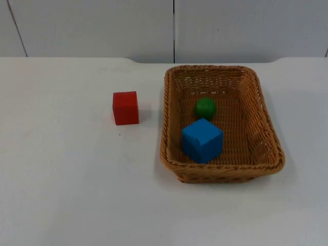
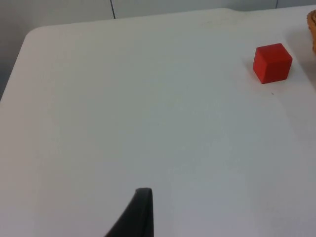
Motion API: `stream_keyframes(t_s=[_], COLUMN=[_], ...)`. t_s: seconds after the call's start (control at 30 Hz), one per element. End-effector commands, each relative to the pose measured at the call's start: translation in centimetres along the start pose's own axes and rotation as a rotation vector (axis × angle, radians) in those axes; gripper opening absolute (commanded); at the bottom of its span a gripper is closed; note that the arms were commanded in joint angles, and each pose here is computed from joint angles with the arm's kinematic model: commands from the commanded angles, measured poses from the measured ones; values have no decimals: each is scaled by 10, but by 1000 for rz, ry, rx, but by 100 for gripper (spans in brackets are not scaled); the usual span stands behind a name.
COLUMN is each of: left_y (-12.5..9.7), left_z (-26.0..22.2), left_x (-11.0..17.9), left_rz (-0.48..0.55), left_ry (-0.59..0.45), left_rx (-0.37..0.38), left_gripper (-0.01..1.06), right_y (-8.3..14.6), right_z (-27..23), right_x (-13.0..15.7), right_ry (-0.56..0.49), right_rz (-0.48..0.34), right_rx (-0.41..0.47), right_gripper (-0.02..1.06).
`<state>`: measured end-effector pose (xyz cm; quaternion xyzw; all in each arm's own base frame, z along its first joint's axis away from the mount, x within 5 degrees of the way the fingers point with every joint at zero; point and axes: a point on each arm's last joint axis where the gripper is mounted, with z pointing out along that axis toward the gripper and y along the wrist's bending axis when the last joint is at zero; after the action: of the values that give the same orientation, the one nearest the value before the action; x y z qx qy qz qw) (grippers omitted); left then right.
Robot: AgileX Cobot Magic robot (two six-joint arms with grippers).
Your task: Place all geometric objects except the red cube into the basket.
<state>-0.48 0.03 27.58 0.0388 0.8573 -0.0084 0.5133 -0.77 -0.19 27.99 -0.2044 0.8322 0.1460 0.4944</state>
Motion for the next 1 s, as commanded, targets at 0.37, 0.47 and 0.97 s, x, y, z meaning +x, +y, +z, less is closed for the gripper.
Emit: stream_keyframes(t_s=[0.37, 0.47, 0.97], left_y=[1, 1, 1], left_z=[0, 0, 0], left_x=[1, 1, 1], left_rz=[-2, -1, -2], left_ry=[3, 3, 3], left_rx=[-10, -10, -10], left_gripper=[105, 105, 105], right_y=[0, 0, 1], right_z=[0, 0, 1], right_x=[0, 0, 0], right_ry=[-12, -12, -14], right_rz=[-12, -13, 16], right_rx=[-1, 1, 53], right_gripper=[106, 105, 105])
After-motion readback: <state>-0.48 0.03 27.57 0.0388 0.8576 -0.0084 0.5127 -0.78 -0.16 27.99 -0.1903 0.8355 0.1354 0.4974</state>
